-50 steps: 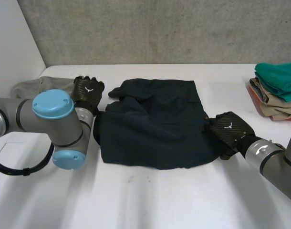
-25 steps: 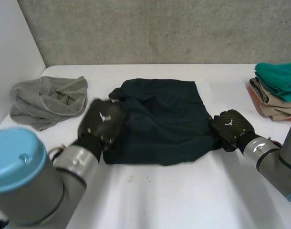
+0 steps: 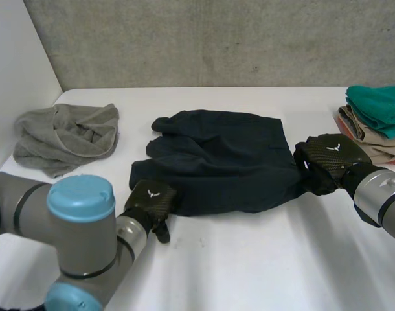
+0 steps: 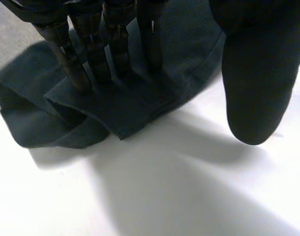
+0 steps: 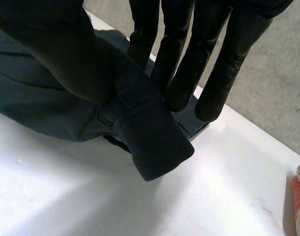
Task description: Fold the laundry.
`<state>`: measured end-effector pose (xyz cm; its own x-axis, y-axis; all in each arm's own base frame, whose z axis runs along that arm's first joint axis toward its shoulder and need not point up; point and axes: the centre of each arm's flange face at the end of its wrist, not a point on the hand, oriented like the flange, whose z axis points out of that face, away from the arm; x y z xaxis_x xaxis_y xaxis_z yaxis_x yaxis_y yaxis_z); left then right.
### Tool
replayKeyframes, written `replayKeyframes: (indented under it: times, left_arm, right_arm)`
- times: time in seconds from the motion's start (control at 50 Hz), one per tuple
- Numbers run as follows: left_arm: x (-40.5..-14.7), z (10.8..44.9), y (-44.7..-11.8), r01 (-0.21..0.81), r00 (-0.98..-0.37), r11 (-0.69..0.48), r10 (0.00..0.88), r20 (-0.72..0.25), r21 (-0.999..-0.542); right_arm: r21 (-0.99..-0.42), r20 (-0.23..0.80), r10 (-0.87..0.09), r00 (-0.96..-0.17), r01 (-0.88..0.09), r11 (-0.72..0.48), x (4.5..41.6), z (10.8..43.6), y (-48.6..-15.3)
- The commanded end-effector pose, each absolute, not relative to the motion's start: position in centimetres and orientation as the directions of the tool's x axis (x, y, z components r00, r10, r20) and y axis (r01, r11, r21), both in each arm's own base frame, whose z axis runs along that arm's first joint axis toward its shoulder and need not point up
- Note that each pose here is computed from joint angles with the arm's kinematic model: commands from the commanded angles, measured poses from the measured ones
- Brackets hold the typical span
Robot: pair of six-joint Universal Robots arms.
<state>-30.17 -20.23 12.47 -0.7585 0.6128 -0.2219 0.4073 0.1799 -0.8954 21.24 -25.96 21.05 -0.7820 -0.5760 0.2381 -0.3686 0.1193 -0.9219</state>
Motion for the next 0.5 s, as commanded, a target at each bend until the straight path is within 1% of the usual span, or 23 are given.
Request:
replayKeyframes:
  times: [0.02,0.16,0.3,0.38,0.5]
  left_arm:
    - [-31.4,12.1,-22.4,0.398,-0.764,0.152,0.602,-0.234,-0.905]
    - [-32.6,11.8,-24.2,0.379,-0.77,0.125,0.593,-0.237,-0.917]
    - [-33.1,11.1,-25.7,0.38,-0.774,0.115,0.583,-0.248,-0.918]
    - [-33.4,10.6,-26.5,0.408,-0.76,0.078,0.581,-0.291,-0.91]
    - [-33.2,10.2,-28.0,0.473,-0.727,-0.021,0.555,-0.403,-0.881]
  right_arm:
    - [-0.918,0.244,-0.581,-0.776,-0.378,0.119,21.3,20.8,-26.0]
    - [-0.919,0.243,-0.595,-0.766,-0.379,0.113,21.7,20.8,-25.7]
    - [-0.918,0.247,-0.599,-0.761,-0.383,0.108,21.8,20.7,-25.6]
    - [-0.916,0.244,-0.601,-0.761,-0.384,0.114,21.8,20.5,-25.7]
    - [-0.914,0.238,-0.607,-0.758,-0.387,0.124,21.9,20.0,-25.8]
